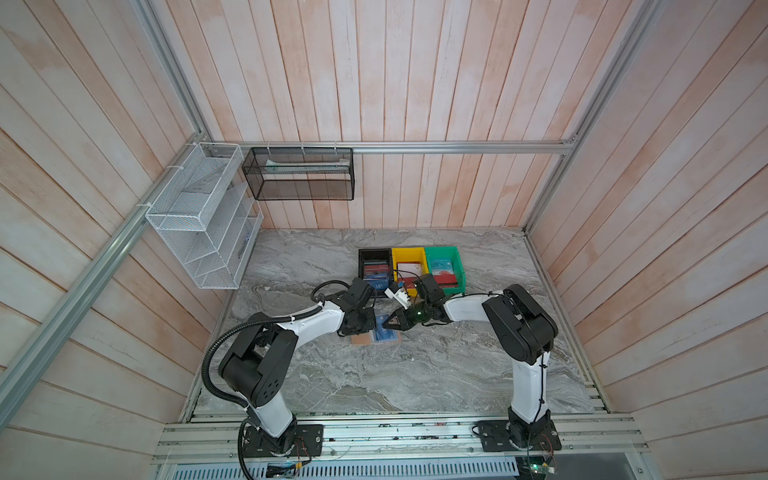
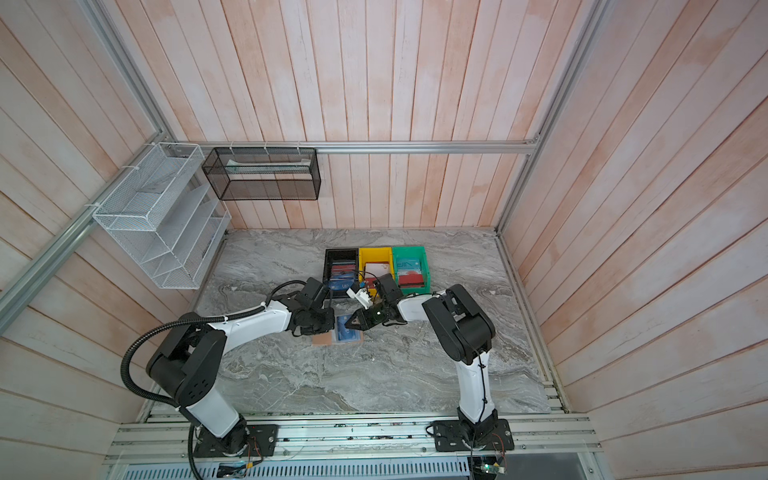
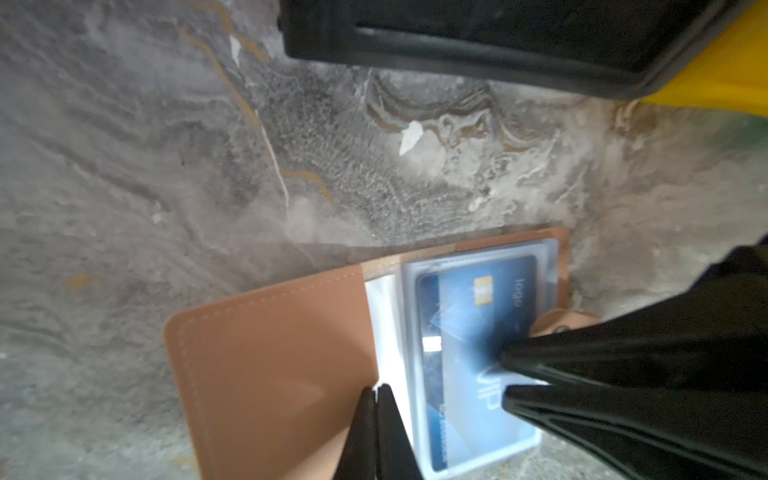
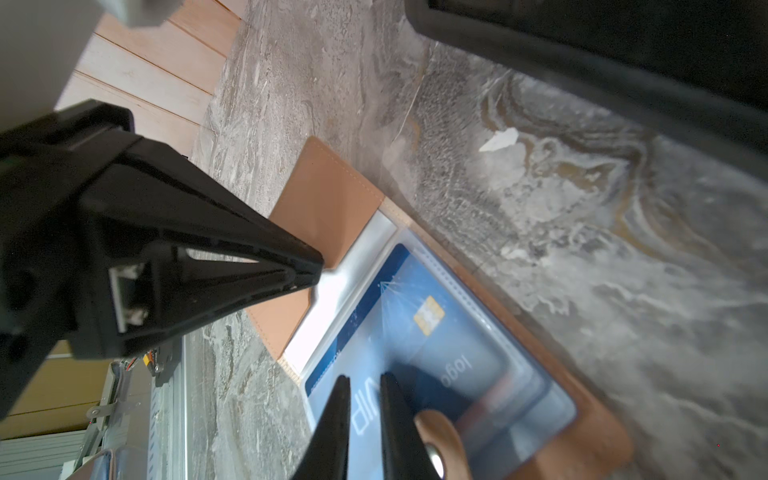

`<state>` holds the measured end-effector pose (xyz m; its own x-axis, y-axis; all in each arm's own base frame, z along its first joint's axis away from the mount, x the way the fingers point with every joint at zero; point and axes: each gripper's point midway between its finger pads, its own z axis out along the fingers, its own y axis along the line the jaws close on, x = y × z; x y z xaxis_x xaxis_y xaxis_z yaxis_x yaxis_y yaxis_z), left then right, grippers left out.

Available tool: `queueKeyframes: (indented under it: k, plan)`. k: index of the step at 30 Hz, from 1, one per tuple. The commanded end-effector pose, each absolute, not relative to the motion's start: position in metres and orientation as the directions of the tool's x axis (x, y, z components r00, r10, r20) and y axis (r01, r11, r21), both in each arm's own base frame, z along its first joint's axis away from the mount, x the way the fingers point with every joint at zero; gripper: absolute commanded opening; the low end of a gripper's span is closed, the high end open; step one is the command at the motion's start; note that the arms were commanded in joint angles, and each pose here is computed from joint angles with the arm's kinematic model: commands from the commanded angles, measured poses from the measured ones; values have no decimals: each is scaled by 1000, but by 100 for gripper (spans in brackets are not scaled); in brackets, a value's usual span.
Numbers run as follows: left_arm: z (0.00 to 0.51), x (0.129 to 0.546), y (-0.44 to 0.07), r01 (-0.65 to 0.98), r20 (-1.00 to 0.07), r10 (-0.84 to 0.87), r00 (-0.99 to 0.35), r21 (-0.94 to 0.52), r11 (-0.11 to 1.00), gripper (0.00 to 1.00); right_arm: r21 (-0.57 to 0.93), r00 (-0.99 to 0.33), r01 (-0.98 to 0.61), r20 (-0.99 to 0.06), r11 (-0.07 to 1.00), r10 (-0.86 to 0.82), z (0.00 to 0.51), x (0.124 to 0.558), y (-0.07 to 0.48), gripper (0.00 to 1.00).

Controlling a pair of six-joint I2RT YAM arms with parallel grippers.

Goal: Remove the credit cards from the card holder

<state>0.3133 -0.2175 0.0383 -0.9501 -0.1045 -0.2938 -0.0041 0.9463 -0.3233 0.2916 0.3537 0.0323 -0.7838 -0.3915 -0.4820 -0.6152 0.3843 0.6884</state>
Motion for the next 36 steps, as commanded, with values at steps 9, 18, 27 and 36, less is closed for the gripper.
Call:
queueKeyframes:
  k: [9,18,27,36]
  plan:
    - [21,299,-215,-42,-258,-168,-951,-431,901,5,639,-841,-535,-339,553,-422,12,273,316,15]
    - [14,291,-208,-52,-252,-181,-951,-448,893,5,627,-844,-532,-338,569,-416,14,282,308,13]
    - [9,294,-208,-41,-257,-173,-951,-448,893,5,629,-837,-545,-363,555,-410,26,283,314,12]
    - [11,296,-210,-25,-264,-166,-950,-466,884,5,625,-803,-594,-430,506,-412,62,290,330,12]
